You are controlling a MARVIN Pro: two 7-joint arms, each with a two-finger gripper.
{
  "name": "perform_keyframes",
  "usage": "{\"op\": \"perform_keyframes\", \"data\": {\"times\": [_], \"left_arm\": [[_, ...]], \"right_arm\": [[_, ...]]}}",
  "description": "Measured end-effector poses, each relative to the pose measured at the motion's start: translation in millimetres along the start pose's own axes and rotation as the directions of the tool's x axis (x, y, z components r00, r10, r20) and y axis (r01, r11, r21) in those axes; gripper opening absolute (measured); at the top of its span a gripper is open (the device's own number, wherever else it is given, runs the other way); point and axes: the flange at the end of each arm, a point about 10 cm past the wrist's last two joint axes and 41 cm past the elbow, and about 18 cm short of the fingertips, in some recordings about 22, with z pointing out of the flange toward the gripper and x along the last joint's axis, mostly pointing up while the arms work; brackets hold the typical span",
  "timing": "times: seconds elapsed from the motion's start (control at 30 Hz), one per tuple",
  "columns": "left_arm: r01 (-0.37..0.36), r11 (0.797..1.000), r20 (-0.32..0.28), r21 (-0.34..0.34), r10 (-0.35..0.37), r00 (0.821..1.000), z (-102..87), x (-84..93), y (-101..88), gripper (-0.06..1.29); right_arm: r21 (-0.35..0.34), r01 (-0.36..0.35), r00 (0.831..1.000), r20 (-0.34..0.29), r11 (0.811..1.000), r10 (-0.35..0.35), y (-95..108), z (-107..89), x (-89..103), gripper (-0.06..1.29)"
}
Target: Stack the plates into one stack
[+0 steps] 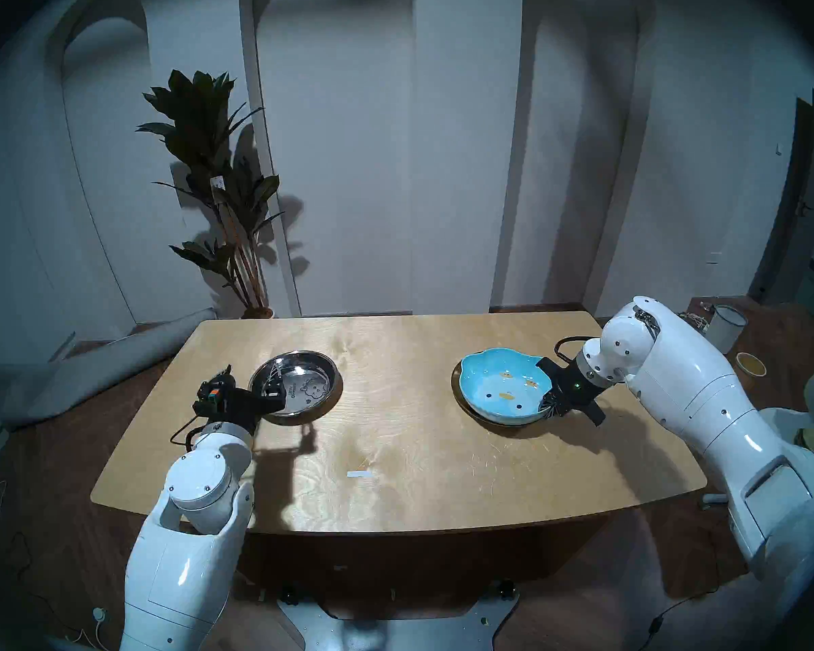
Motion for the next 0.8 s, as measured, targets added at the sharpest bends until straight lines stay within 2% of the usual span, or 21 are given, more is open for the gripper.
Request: {"op": "perform_keyframes", "data": {"times": [0.6,0.8], "left_arm": [[0.0,1.0,0.0,0.0,0.0,1.0,-0.1,-0.1,0.1,1.23],[0.0,1.0,0.0,-0.001,0.0,1.0,-0.1,0.0,0.1,1.23]], "right_arm": [[-0.075,-0.021,1.0,-0.024,0.997,0.019,6.1,-3.1,5.0,-0.03],[-0.101,-0.027,0.998,-0.061,0.995,0.021,7.8,-3.1,11.7,-0.03]]}}
